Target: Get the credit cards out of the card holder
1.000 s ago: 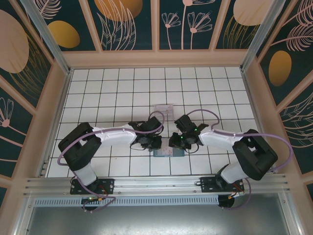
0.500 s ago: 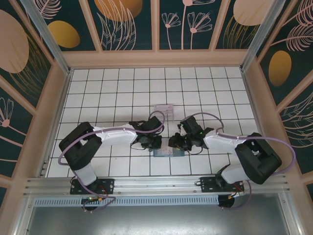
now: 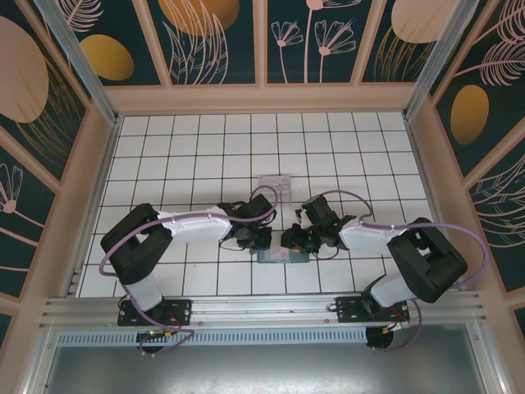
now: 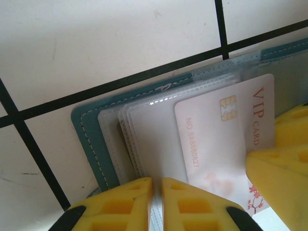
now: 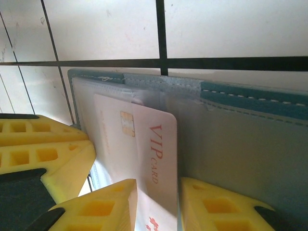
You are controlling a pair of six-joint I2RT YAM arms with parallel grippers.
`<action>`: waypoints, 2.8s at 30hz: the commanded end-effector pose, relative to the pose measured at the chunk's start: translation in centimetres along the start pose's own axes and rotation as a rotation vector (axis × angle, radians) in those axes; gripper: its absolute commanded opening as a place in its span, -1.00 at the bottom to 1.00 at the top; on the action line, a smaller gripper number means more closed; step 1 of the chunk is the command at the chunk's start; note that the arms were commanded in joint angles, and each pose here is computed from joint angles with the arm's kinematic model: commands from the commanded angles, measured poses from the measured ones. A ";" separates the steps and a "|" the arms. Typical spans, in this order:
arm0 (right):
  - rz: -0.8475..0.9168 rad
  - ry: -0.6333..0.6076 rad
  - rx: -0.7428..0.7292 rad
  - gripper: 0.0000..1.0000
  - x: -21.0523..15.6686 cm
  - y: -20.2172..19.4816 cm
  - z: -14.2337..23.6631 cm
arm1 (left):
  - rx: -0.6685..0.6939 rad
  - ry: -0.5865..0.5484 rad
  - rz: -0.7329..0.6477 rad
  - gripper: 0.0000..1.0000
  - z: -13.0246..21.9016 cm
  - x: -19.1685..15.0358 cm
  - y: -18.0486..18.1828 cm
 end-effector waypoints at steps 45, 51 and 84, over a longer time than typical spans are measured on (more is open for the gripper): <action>0.333 -0.236 0.028 -0.90 1.2 2.9 8.6 | -0.051 -0.088 0.049 -0.66 3.3 1.0 -0.8; 0.559 -0.283 0.011 -0.91 2.4 5.0 10.0 | -0.139 -0.142 0.106 -0.66 4.4 1.0 0.0; 1.592 0.037 -0.413 -1.00 14.0 11.2 9.1 | -0.259 -0.184 0.092 -0.47 4.7 -0.3 3.0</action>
Point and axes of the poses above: each hand's point on the last joint's axis, 136 mm out from that joint toward the fingers, its own z axis back along the fingers, its own y axis along the line the jaws close on, x = y × z, the point moved 9 cm from there along z, back along the fingers, and after that the axes turned 1 degree about z, right-handed, at the moved point
